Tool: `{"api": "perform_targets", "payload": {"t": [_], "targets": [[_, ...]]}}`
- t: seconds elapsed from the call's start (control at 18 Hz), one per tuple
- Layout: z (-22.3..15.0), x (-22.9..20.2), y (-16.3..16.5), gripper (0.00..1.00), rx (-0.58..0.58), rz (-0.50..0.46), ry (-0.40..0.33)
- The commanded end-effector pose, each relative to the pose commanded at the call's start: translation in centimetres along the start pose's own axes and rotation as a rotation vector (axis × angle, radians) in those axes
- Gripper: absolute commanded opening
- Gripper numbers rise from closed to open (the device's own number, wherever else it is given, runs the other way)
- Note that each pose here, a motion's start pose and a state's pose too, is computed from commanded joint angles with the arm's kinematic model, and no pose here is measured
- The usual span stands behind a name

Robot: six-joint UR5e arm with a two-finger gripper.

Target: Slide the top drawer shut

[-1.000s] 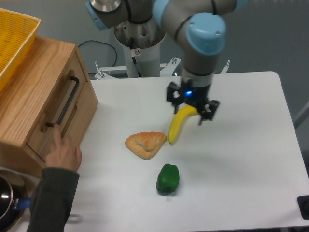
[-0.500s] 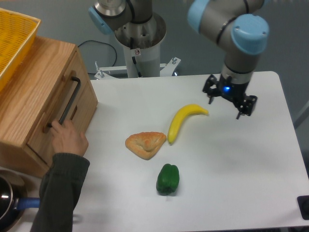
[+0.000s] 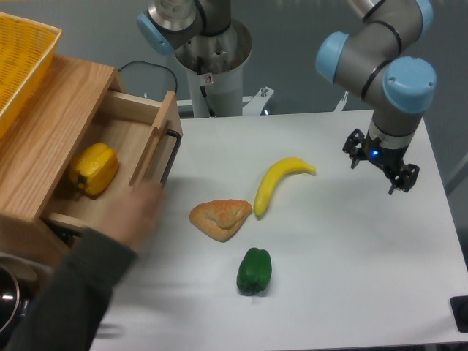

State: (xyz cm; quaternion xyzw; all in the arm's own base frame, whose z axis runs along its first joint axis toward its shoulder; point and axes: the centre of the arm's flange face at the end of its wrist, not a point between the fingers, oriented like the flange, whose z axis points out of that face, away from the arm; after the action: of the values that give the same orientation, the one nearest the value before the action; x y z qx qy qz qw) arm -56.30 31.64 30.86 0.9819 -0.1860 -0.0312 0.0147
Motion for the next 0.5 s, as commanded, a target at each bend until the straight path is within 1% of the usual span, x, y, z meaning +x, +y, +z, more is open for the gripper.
{"api": "perform_targets", "payload": {"t": [0.11,0.5], "targets": [[0.01,0.04,-0.21,1.0,0.002,0.037,0.001],[0.08,0.13,-0.42,1.0,0.002,0.039,0.004]]}}
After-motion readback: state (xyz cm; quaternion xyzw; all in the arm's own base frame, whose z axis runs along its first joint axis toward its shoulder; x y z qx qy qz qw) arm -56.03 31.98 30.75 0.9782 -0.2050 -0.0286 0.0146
